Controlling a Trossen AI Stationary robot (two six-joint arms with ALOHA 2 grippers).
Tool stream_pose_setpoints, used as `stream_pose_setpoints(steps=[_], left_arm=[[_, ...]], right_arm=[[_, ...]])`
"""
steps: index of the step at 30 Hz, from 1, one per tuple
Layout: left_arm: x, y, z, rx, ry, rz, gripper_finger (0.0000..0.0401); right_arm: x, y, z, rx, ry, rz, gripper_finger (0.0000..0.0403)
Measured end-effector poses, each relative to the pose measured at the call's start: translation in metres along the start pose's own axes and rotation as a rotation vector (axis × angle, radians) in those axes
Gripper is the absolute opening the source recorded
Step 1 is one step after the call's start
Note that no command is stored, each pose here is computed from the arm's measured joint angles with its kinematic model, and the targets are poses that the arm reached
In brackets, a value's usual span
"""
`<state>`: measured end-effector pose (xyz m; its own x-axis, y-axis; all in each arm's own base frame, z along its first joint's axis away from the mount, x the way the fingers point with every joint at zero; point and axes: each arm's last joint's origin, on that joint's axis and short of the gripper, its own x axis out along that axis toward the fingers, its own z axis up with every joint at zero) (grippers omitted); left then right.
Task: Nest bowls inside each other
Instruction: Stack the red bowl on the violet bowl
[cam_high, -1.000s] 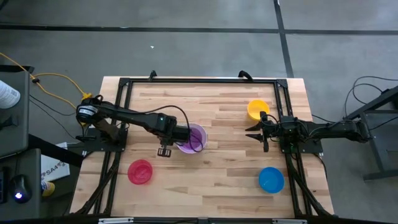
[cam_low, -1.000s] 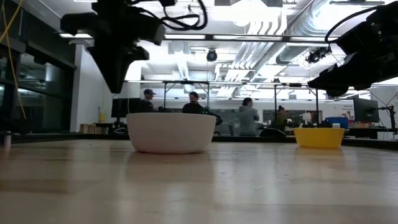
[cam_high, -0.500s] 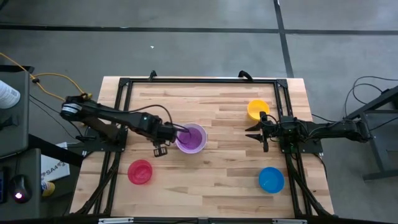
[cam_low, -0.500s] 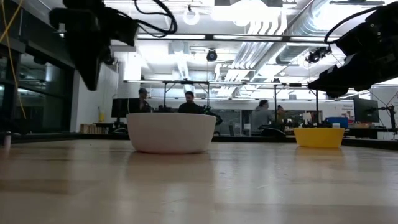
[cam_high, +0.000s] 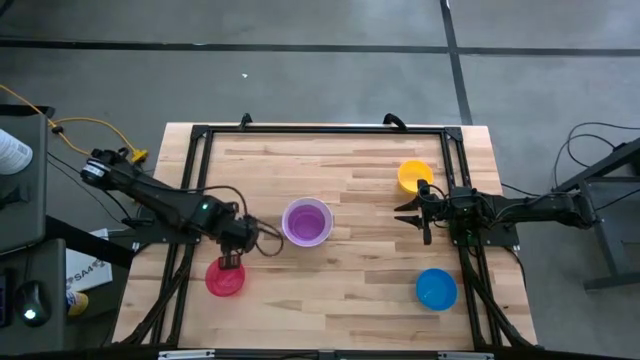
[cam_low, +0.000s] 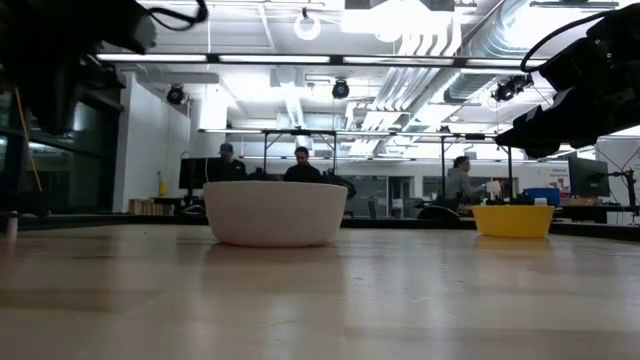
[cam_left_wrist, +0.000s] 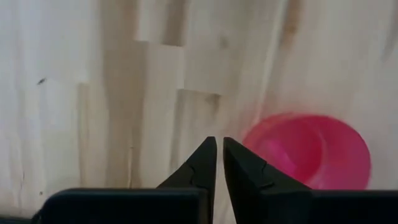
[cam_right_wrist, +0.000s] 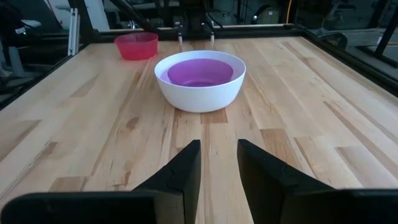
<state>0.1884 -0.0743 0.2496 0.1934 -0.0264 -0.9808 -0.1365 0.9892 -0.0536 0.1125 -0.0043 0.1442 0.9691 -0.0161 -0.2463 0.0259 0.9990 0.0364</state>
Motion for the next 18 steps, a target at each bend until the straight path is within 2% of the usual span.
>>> stream_pose_setpoints(steps=[6, 11, 18], left_arm=[[0.0, -0.012, -0.007, 0.185, 0.031, -0.065, 0.0028], [0.003, -0.021, -0.011, 0.306, 0.046, -0.072, 0.0029], [0.009, -0.033, -0.012, 0.408, 0.045, -0.083, 0.0029]], right_arm=[[0.0, 0.0, 0.0, 0.0, 0.0, 0.0, 0.0098], [0.0, 0.0, 0.0, 0.0, 0.0, 0.001, 0.0098], [0.0, 0.0, 0.0, 0.0, -0.001, 0.001, 0.0098]])
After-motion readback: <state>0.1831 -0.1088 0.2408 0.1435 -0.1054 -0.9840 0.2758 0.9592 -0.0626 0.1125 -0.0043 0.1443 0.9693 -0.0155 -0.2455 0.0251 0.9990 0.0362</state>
